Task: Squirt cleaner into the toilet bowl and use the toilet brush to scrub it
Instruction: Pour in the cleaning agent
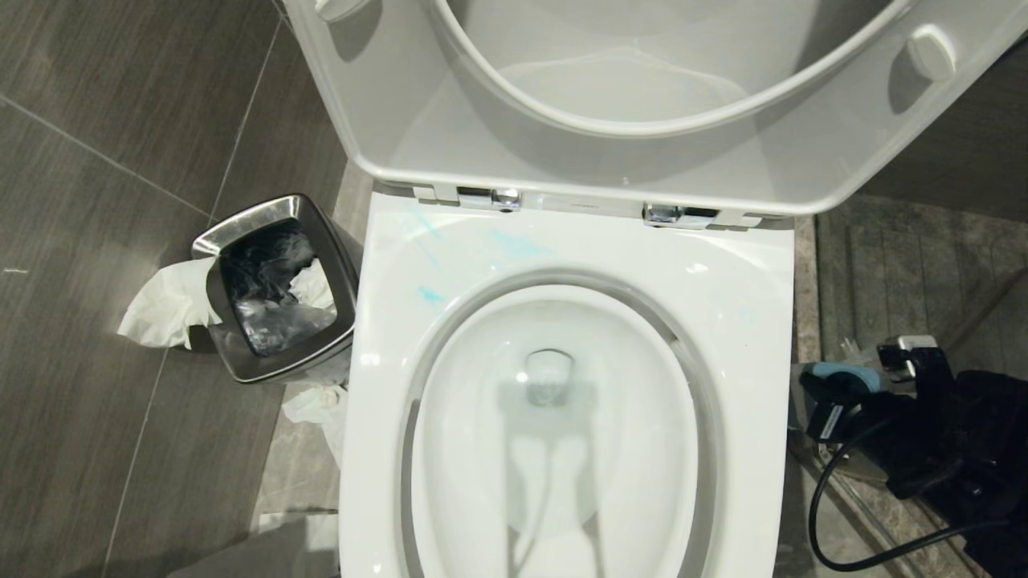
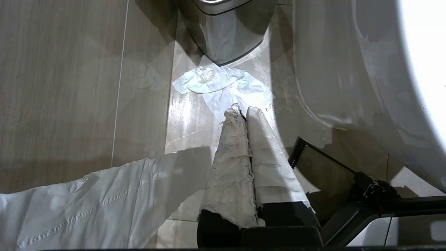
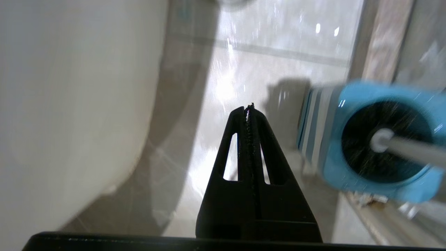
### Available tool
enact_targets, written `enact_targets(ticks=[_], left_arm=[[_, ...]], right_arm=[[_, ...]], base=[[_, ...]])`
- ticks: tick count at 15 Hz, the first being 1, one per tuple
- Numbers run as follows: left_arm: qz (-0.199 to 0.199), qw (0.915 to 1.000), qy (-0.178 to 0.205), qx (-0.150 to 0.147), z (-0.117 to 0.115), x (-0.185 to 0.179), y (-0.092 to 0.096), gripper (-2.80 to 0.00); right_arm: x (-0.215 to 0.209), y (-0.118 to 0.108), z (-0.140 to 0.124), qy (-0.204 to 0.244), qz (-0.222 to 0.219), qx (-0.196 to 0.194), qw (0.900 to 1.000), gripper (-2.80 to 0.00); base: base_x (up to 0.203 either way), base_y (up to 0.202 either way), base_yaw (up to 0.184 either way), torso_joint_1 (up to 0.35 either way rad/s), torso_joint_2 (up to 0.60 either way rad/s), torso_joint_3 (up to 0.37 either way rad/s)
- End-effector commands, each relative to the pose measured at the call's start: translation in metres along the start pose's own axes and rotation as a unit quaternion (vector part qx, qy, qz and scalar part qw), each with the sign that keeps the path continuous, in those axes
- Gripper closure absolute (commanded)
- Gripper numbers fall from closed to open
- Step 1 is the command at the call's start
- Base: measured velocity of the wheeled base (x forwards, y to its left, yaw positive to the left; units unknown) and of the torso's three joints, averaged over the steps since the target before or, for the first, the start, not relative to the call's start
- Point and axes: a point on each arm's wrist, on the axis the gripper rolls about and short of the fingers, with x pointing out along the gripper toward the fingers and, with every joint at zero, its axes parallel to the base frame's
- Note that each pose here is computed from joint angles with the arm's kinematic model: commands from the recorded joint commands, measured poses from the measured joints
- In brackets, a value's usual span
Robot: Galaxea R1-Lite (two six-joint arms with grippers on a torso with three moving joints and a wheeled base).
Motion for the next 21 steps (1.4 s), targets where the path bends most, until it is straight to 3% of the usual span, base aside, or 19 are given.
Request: enact_targets(ticks=[1,8,10,12,13,21], left_arm=[[0.000,1.0000,0.001,0.000,0.000,0.000,0.000,0.00],[0.000,1.0000,0.001,0.000,0.000,0.000,0.000,0.00],[0.000,1.0000,0.001,0.000,0.000,0.000,0.000,0.00],[0.000,1.0000,0.000,0.000,0.000,0.000,0.000,0.00],[0.000,1.0000,0.001,0.000,0.000,0.000,0.000,0.00],[0.000,1.0000,0.001,0.000,0.000,0.000,0.000,0.00]], right_arm=[[0.012,-0.002,-0.016,0.027,-0.002,0.002,1.000,0.00],[0.059,-0.011,-0.022,0.006,-0.005,-0.007,1.000,0.00],[0.067,-0.013,-0.027,0.009,-0.007,-0.044,0.999,0.00],[0.082,-0.016,-0.018,-0.021,-0.009,-0.051,0.998,0.00],[0.091,-0.017,-0.013,-0.038,-0.008,-0.054,0.998,-2.80],[0.108,-0.011,-0.011,-0.058,0.034,-0.073,0.995,-2.80]], base=[[0.000,0.000,0.000,0.000,0.00,0.000],[0.000,0.000,0.000,0.000,0.00,0.000],[0.000,0.000,0.000,0.000,0.00,0.000],[0.000,0.000,0.000,0.000,0.00,0.000],[0.000,0.000,0.000,0.000,0.00,0.000],[0.000,0.000,0.000,0.000,0.00,0.000]])
